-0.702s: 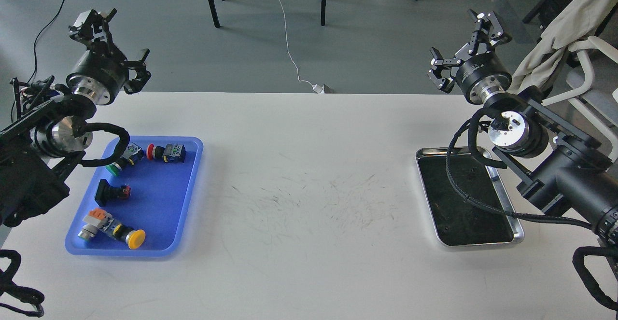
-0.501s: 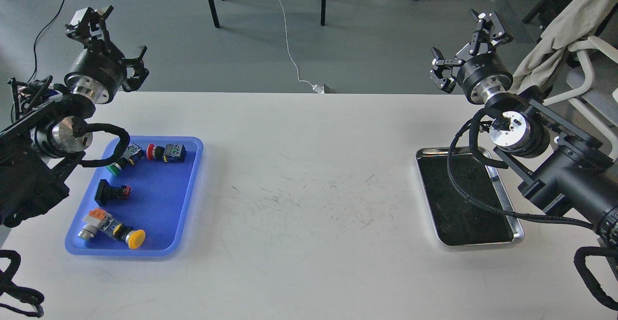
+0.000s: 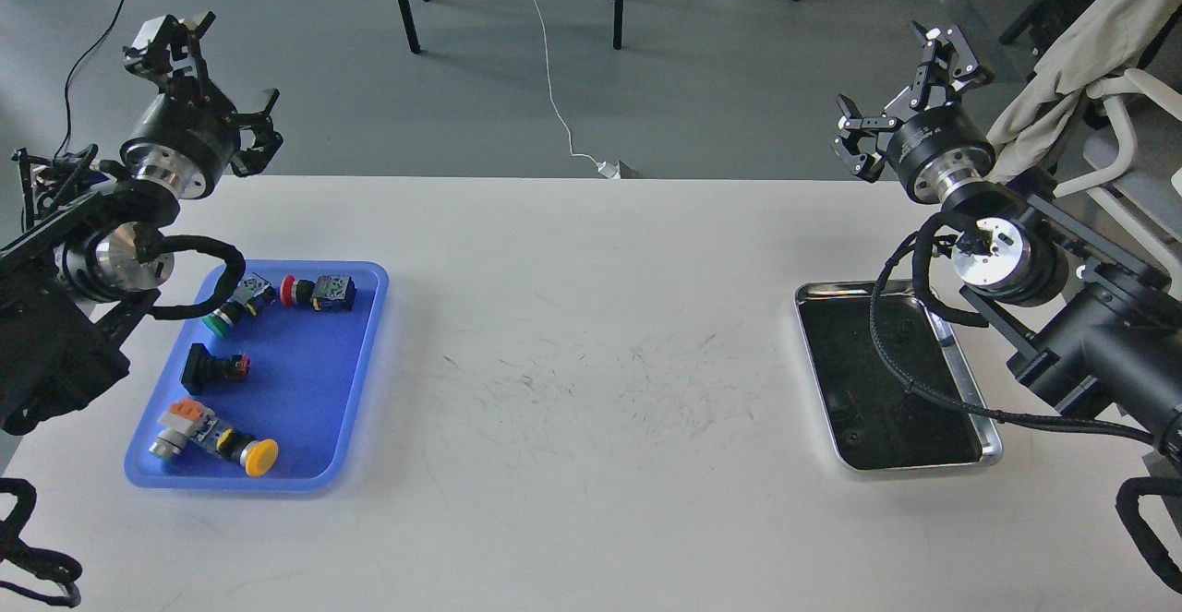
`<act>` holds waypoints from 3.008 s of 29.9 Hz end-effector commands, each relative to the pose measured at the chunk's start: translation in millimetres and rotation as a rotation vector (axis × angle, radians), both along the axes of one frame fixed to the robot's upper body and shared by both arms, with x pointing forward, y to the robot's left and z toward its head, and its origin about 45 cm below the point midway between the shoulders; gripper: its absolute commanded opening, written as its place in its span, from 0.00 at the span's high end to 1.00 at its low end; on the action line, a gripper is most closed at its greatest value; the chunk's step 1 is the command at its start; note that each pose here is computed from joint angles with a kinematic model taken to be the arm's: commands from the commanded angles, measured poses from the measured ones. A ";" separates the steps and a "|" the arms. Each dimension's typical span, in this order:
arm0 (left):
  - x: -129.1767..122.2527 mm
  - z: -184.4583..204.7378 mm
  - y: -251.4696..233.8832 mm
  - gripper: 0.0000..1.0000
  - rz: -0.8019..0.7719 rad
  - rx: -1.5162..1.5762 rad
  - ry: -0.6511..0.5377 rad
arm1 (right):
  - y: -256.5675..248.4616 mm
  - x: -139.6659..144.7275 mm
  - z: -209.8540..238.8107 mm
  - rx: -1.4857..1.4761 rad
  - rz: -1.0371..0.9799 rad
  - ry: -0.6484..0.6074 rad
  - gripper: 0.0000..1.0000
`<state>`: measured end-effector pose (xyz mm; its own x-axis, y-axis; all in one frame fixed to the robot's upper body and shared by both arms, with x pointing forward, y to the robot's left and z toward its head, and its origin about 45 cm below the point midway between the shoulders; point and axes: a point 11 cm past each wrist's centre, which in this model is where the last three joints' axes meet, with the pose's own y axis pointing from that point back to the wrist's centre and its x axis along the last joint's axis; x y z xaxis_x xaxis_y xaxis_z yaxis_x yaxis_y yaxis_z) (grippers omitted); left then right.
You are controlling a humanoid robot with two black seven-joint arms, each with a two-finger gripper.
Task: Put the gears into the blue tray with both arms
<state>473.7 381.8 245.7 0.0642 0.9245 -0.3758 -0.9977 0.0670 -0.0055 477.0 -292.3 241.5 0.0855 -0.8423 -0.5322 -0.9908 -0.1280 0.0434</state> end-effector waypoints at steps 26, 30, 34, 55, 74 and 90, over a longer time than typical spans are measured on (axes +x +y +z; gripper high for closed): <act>0.1 -7.7 -1.8 0.02 0.013 0.017 0.018 | -15.0 -3.0 -3.1 -0.034 -0.038 0.000 0.00; -0.7 -8.9 -1.7 0.02 0.011 0.017 0.019 | -15.2 -4.2 -5.6 -0.047 -0.033 0.007 0.00; -0.7 -8.9 -1.8 0.02 0.010 0.016 0.018 | -26.4 -7.6 -7.0 -0.105 -0.028 0.022 0.00; -1.6 -10.7 3.7 0.02 0.024 0.020 0.021 | -74.4 -43.0 7.1 -0.618 0.168 0.061 0.00; -2.8 -14.6 1.4 0.02 0.018 0.014 0.025 | -64.3 -56.6 18.8 -0.923 0.427 0.031 0.00; -3.0 -12.1 4.5 0.02 0.015 0.016 0.019 | -84.0 -67.9 36.3 -1.497 0.701 -0.029 0.01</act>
<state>471.0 385.9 233.4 0.0412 0.9313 -0.3619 -0.9986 0.0502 0.0155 413.4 -369.9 274.6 0.6125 -0.4507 0.6493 -0.7897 -0.3853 0.4775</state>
